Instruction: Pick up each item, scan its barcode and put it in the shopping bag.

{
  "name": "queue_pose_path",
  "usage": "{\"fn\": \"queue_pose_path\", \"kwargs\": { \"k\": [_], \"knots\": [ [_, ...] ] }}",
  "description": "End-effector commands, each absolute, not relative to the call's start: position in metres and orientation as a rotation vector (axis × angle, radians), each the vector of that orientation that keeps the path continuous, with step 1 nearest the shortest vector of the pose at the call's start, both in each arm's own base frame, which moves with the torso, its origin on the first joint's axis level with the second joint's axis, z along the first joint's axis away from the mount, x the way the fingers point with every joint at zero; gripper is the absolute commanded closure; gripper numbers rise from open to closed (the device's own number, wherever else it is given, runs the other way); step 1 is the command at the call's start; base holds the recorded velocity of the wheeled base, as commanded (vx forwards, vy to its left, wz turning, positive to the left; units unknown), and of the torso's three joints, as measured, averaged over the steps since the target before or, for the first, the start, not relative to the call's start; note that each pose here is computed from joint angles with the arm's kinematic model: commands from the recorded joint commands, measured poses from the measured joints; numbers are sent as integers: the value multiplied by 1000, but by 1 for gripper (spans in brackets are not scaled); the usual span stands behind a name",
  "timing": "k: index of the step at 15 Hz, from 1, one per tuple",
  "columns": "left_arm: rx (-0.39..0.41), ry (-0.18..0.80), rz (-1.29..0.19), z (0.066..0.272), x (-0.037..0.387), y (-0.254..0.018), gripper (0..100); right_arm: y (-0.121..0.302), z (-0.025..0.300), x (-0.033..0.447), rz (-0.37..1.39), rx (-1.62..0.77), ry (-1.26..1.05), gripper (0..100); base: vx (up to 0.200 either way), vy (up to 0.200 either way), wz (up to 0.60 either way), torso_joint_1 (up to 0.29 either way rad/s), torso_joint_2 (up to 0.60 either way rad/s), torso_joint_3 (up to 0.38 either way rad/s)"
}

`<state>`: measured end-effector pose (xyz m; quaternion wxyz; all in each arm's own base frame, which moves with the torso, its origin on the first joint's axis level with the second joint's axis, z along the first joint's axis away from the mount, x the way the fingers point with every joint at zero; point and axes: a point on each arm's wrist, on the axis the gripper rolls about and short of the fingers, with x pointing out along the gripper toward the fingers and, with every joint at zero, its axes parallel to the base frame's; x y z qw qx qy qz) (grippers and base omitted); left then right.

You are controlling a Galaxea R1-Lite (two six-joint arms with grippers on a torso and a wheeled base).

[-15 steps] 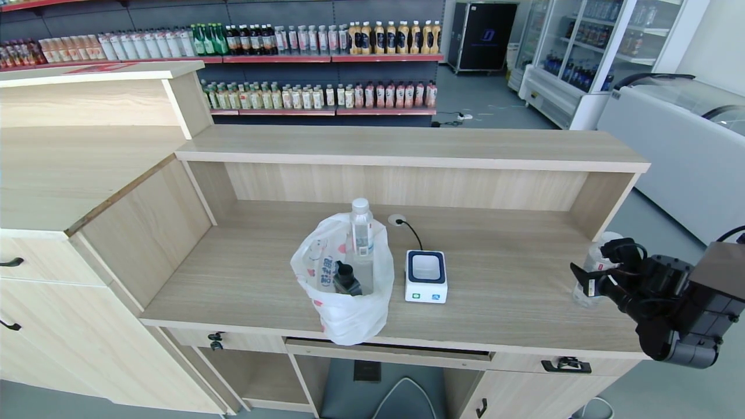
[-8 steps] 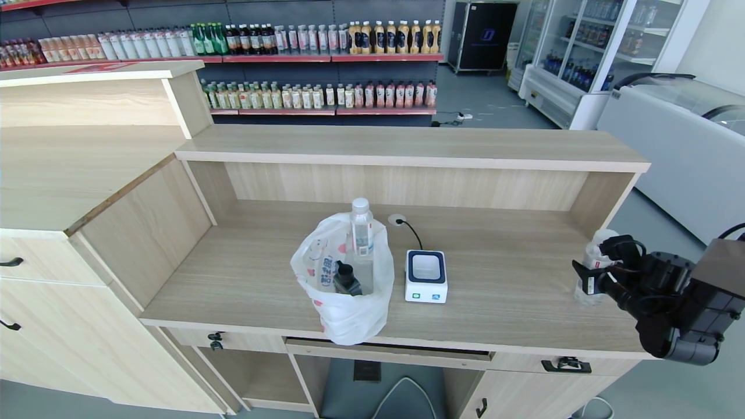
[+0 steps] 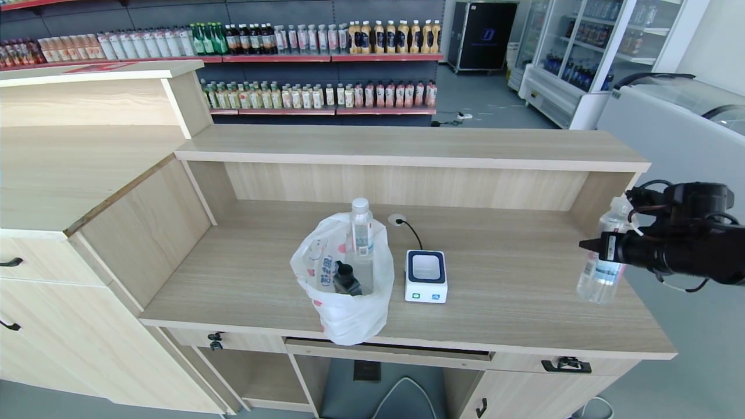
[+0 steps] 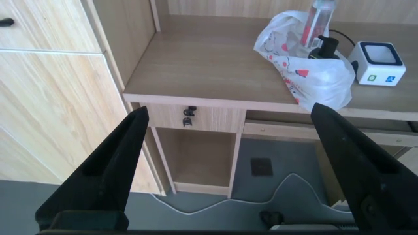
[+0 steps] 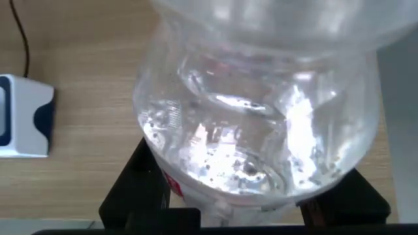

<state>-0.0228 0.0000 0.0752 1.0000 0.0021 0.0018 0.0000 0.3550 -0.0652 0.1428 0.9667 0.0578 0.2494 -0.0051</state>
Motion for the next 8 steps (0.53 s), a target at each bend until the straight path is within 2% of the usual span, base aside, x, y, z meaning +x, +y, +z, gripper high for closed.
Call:
{"fn": "queue_pose_path", "kwargs": {
  "k": [1,3,5,8],
  "knots": [
    [5,3,0,75,-23,0,0,-8,278,293,117,255,331,100,0,0,0,0,0,0],
    [5,3,0,75,-23,0,0,15,296,273,209,309,330,100,0,0,0,0,0,0],
    [5,3,0,75,-23,0,0,36,319,239,420,358,286,100,0,0,0,0,0,0],
    [5,3,0,75,-23,0,0,50,328,206,652,344,272,100,0,0,0,0,0,0]
  ]
}}
